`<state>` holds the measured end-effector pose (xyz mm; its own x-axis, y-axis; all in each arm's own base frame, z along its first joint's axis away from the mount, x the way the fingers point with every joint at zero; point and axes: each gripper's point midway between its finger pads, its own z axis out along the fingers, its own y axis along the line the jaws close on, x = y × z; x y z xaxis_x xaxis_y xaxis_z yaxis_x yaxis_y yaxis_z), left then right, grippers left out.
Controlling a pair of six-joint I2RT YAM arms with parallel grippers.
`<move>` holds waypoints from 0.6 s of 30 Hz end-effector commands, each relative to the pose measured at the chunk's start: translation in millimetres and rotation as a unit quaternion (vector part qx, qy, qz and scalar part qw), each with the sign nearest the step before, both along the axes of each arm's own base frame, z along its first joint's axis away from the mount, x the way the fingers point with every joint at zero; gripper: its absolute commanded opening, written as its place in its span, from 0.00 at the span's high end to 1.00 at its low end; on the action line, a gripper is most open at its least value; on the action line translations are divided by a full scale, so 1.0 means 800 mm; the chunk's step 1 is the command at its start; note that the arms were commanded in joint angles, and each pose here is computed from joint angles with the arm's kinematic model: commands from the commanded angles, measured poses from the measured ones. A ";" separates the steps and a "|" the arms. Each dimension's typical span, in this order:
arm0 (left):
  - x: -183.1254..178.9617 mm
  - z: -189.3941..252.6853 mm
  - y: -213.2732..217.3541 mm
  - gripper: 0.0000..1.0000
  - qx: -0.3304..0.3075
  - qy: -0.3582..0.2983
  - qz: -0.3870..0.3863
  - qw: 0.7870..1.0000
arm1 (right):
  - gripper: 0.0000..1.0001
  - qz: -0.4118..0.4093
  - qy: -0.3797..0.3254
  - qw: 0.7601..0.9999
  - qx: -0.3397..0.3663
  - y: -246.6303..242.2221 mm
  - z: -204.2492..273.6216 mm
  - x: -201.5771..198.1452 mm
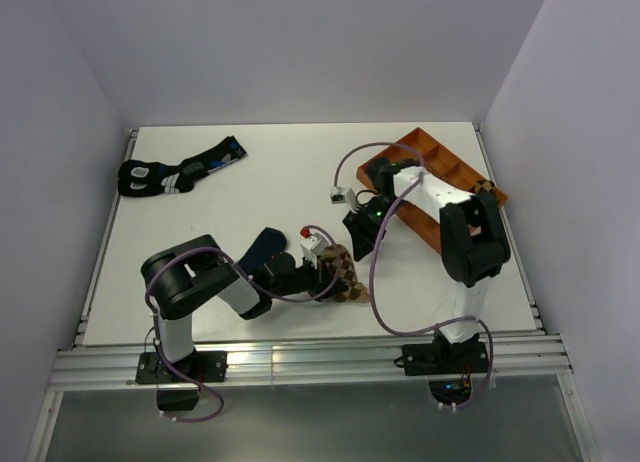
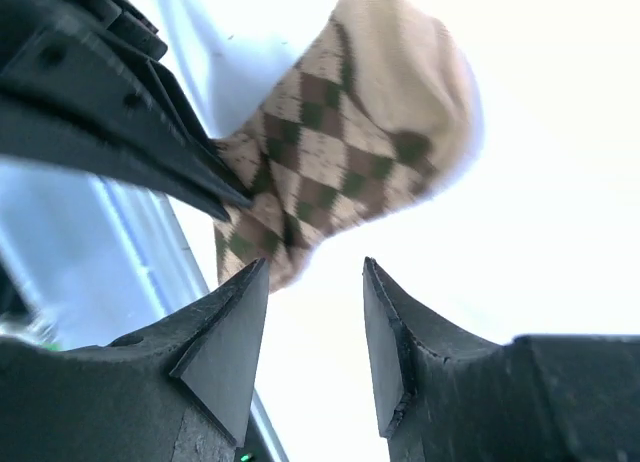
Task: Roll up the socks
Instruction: Roll the sock at the center of the board.
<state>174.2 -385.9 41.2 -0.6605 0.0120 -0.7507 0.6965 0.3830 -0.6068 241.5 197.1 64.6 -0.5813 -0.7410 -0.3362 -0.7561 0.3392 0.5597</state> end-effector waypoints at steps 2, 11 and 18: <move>-0.060 -0.108 0.055 1.00 0.117 0.134 -0.020 0.984 | 0.50 0.003 -0.086 0.996 0.020 -0.019 0.016 0.008; -0.077 -0.125 0.057 1.00 0.113 0.235 -0.024 0.965 | 0.46 0.050 -0.225 0.973 0.025 -0.047 0.011 -0.013; -0.082 -0.130 0.059 1.00 0.146 0.302 -0.021 0.942 | 0.40 0.092 -0.312 0.944 0.055 -0.048 0.019 -0.037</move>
<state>165.2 -397.1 36.3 -0.8399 -0.0100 -0.5427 0.5192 0.2766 -0.8087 202.3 151.3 70.7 -0.2679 -0.7611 -0.5907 -0.9634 0.2150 0.1599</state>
